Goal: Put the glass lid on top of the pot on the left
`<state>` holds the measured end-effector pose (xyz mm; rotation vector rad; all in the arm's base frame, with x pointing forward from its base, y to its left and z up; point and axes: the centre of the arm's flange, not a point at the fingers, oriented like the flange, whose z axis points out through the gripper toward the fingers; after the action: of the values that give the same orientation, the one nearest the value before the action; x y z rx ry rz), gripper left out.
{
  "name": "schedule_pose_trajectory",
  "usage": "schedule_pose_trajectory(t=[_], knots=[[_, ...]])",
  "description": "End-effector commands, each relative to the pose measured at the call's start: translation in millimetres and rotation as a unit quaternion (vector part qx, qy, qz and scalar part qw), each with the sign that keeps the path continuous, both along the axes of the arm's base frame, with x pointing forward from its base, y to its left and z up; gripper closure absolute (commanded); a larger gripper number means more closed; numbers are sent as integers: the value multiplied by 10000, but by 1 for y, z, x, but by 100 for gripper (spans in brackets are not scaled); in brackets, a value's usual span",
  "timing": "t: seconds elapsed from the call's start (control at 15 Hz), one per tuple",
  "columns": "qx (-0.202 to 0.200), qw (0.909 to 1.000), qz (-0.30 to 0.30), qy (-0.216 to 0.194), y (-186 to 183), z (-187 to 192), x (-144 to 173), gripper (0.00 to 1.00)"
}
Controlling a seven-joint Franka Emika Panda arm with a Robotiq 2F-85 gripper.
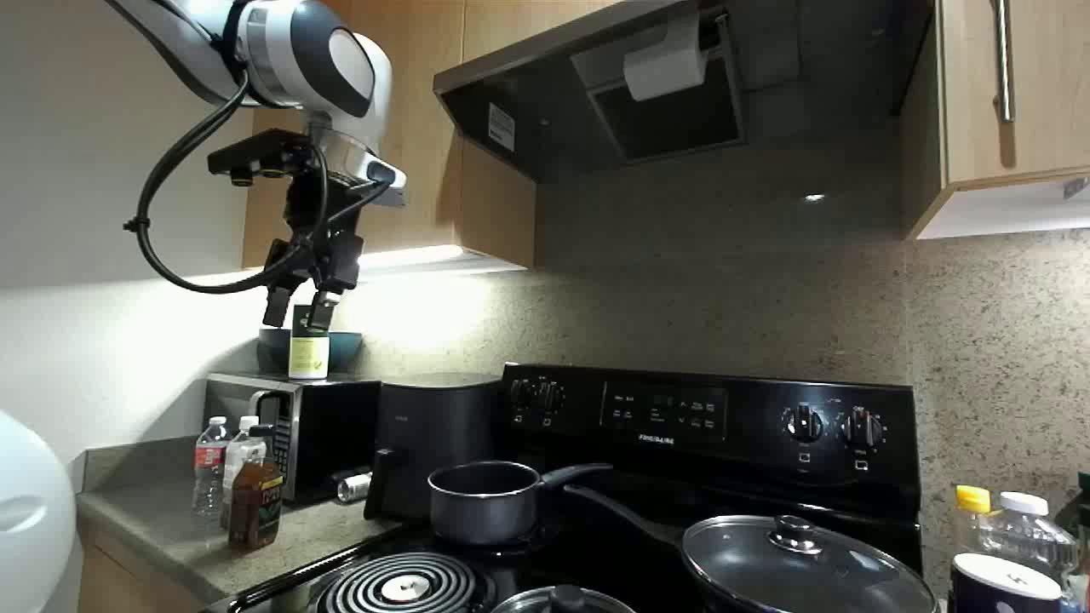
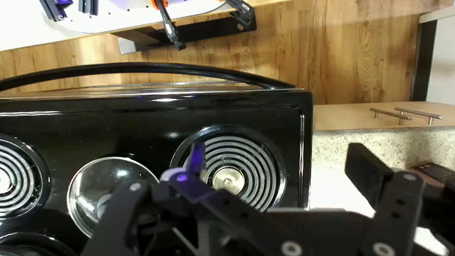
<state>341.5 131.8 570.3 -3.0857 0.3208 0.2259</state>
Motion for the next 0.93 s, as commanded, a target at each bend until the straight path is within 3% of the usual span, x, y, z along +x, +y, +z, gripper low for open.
schedule_pose_trajectory(t=[0.0,0.4,0.87], knots=[[0,10000,0,0,0,0,0,0],[-26,9999,-93,104,-13,-12,10,0],[-184,9921,-843,912,-96,-89,52,0]])
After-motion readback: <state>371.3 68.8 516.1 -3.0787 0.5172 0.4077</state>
